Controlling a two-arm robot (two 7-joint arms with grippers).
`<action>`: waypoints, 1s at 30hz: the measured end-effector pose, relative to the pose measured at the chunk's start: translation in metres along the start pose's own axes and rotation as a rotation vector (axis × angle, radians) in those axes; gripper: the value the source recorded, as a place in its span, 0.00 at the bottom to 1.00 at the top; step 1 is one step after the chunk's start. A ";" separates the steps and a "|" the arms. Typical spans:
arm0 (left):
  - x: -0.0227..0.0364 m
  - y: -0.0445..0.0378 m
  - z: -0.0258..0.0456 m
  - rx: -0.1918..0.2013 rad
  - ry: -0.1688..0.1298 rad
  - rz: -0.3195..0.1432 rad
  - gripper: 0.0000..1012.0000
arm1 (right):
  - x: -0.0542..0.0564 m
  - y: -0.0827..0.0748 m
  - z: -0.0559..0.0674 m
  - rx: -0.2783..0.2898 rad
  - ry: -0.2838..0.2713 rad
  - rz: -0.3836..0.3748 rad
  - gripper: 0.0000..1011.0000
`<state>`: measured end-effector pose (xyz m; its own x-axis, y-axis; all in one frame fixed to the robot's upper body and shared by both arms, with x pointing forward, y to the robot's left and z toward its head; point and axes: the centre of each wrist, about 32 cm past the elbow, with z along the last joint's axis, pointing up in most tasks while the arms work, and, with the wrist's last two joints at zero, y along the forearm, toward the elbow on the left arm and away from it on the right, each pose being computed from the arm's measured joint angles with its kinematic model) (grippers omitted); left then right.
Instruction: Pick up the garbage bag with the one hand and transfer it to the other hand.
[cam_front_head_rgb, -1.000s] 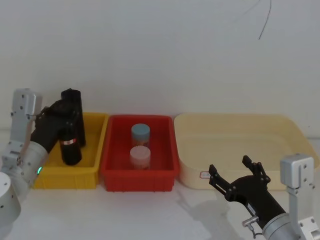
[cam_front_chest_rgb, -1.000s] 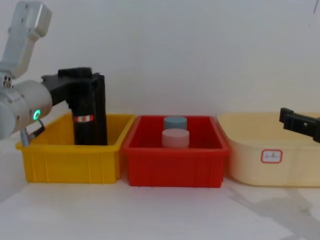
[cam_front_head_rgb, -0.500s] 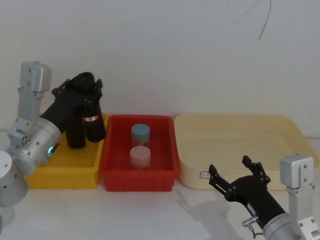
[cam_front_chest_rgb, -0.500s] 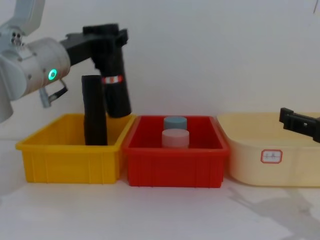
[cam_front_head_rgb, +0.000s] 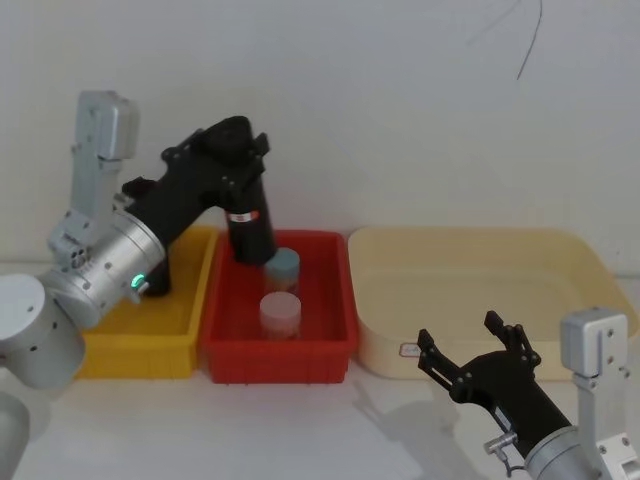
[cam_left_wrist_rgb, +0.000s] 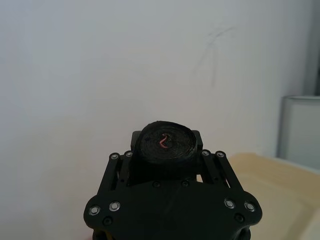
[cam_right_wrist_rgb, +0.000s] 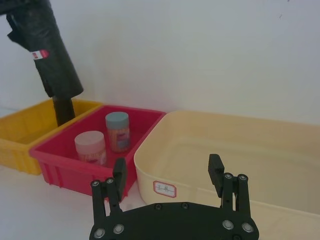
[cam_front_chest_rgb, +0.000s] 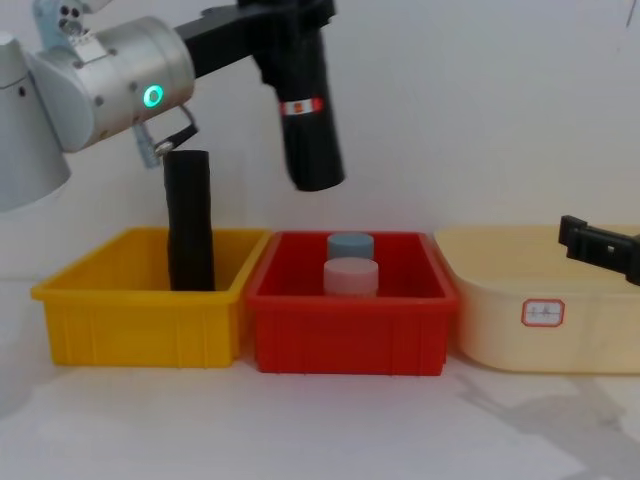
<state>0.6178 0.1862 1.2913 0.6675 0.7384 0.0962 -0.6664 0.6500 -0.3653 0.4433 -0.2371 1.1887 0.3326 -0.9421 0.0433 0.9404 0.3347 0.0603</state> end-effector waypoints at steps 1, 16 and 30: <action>-0.0020 -0.0024 0.0009 -0.007 0.008 -0.024 0.52 | 0.000 0.000 0.000 0.000 0.000 0.000 0.99; -0.0261 -0.0250 0.0017 -0.044 0.099 -0.240 0.52 | 0.000 0.000 0.000 0.000 0.000 0.000 0.99; -0.0442 -0.0459 -0.0158 -0.026 0.201 -0.416 0.52 | 0.000 0.000 0.000 0.000 0.000 0.000 0.99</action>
<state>0.6242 0.1209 1.2892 0.9294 0.3644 0.0587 -0.3214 0.8771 -0.3569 0.4433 -0.2371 1.1887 0.3326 -0.9421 0.0433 0.9404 0.3347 0.0603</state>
